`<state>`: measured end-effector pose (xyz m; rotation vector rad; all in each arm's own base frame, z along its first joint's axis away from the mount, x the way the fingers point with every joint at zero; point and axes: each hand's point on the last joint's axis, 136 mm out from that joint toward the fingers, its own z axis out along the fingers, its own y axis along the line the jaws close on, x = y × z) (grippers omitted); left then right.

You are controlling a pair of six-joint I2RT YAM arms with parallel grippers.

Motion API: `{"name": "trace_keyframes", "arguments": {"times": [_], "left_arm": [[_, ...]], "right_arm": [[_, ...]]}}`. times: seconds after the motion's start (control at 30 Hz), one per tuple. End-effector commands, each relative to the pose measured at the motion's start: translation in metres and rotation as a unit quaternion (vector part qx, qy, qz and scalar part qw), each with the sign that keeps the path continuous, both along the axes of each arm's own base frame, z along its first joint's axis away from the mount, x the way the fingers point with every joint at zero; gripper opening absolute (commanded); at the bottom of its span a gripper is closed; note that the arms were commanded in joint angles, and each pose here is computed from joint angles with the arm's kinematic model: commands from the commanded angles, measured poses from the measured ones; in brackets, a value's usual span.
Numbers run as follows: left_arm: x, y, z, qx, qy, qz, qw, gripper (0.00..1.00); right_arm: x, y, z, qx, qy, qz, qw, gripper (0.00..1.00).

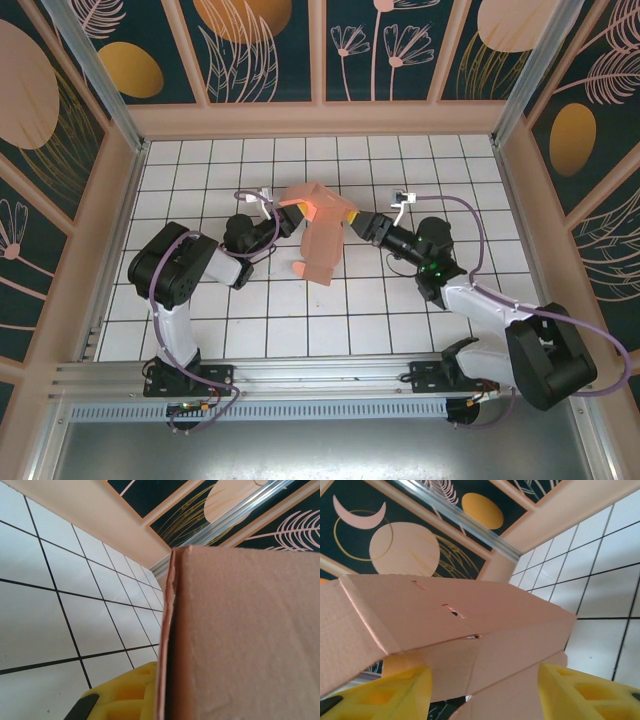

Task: Fold the paper box

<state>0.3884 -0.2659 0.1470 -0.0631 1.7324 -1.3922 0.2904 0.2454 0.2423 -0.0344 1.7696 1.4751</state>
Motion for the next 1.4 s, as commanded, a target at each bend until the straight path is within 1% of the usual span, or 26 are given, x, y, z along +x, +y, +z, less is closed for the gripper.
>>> {"name": "trace_keyframes", "arguments": {"times": [0.0, 0.1, 0.2, 0.23, 0.3, 0.43, 0.73, 0.77, 0.8, 0.83, 0.93, 0.97, 1.07, 1.17, 1.2, 1.23, 1.27, 1.3, 1.33, 1.37], "left_arm": [[0.003, -0.002, 0.013, -0.016, -0.025, -0.007, 1.0, 0.0], [0.003, -0.002, 0.011, -0.014, -0.025, -0.008, 1.0, 0.0], [0.003, -0.002, 0.011, -0.011, -0.027, -0.007, 1.0, 0.0], [0.003, -0.003, 0.011, -0.008, -0.027, -0.007, 1.0, 0.0], [0.004, 0.0, 0.009, -0.004, -0.028, -0.001, 1.0, 0.0], [0.004, 0.004, 0.009, 0.005, -0.033, 0.011, 0.999, 0.0], [0.007, 0.01, 0.004, 0.029, -0.03, 0.035, 0.999, 0.0], [0.007, 0.01, 0.003, 0.031, -0.03, 0.036, 0.998, 0.0], [0.008, 0.011, 0.003, 0.033, -0.03, 0.038, 0.998, 0.0], [0.008, 0.012, 0.002, 0.035, -0.029, 0.039, 0.998, 0.0], [0.008, 0.012, 0.002, 0.038, -0.028, 0.042, 0.998, 0.0], [0.009, 0.013, 0.001, 0.04, -0.028, 0.043, 0.998, 0.0], [0.009, 0.012, 0.001, 0.04, -0.027, 0.042, 0.998, 0.0], [0.01, 0.012, 0.001, 0.041, -0.027, 0.042, 0.998, 0.0], [0.01, 0.012, 0.001, 0.042, -0.027, 0.043, 0.998, 0.0], [0.01, 0.012, 0.001, 0.042, -0.027, 0.043, 0.998, 0.0], [0.01, 0.012, 0.0, 0.042, -0.026, 0.043, 0.998, 0.0], [0.01, 0.012, 0.0, 0.042, -0.026, 0.043, 0.998, 0.0], [0.01, 0.011, -0.001, 0.042, -0.026, 0.042, 0.998, 0.0], [0.01, 0.012, -0.001, 0.042, -0.025, 0.042, 0.998, 0.0]], "right_arm": [[-0.003, 0.011, 0.029, 0.028, -0.037, 0.026, 0.999, 0.57], [0.001, 0.015, 0.025, 0.024, -0.029, 0.026, 0.999, 0.53], [0.006, 0.017, 0.017, 0.02, -0.012, 0.023, 0.999, 0.4], [0.008, 0.019, 0.015, 0.017, -0.006, 0.024, 1.0, 0.37], [0.01, 0.02, 0.01, 0.013, 0.002, 0.024, 1.0, 0.35], [0.013, 0.021, 0.003, 0.008, 0.017, 0.022, 1.0, 0.27], [0.02, 0.016, -0.01, -0.022, 0.036, -0.004, 0.999, 0.01], [0.019, 0.017, -0.011, -0.025, 0.038, -0.004, 0.999, 0.0], [0.02, 0.016, -0.013, -0.027, 0.039, -0.006, 0.999, 0.01], [0.02, 0.015, -0.014, -0.029, 0.041, -0.008, 0.999, 0.05], [0.021, 0.014, -0.017, -0.034, 0.044, -0.014, 0.998, 0.22], [0.021, 0.014, -0.018, -0.038, 0.044, -0.016, 0.998, 0.22], [0.021, 0.013, -0.025, -0.048, 0.049, -0.017, 0.998, 0.2], [0.02, 0.012, -0.028, -0.052, 0.051, -0.017, 0.997, 0.05], [0.021, 0.012, -0.029, -0.053, 0.052, -0.019, 0.997, 0.01], [0.021, 0.012, -0.03, -0.055, 0.053, -0.02, 0.997, 0.0], [0.021, 0.011, -0.03, -0.056, 0.054, -0.023, 0.997, 0.02], [0.022, 0.01, -0.03, -0.056, 0.054, -0.026, 0.997, 0.08], [0.023, 0.009, -0.029, -0.055, 0.054, -0.03, 0.997, 0.19], [0.024, 0.008, -0.03, -0.056, 0.056, -0.033, 0.996, 0.25]]}}
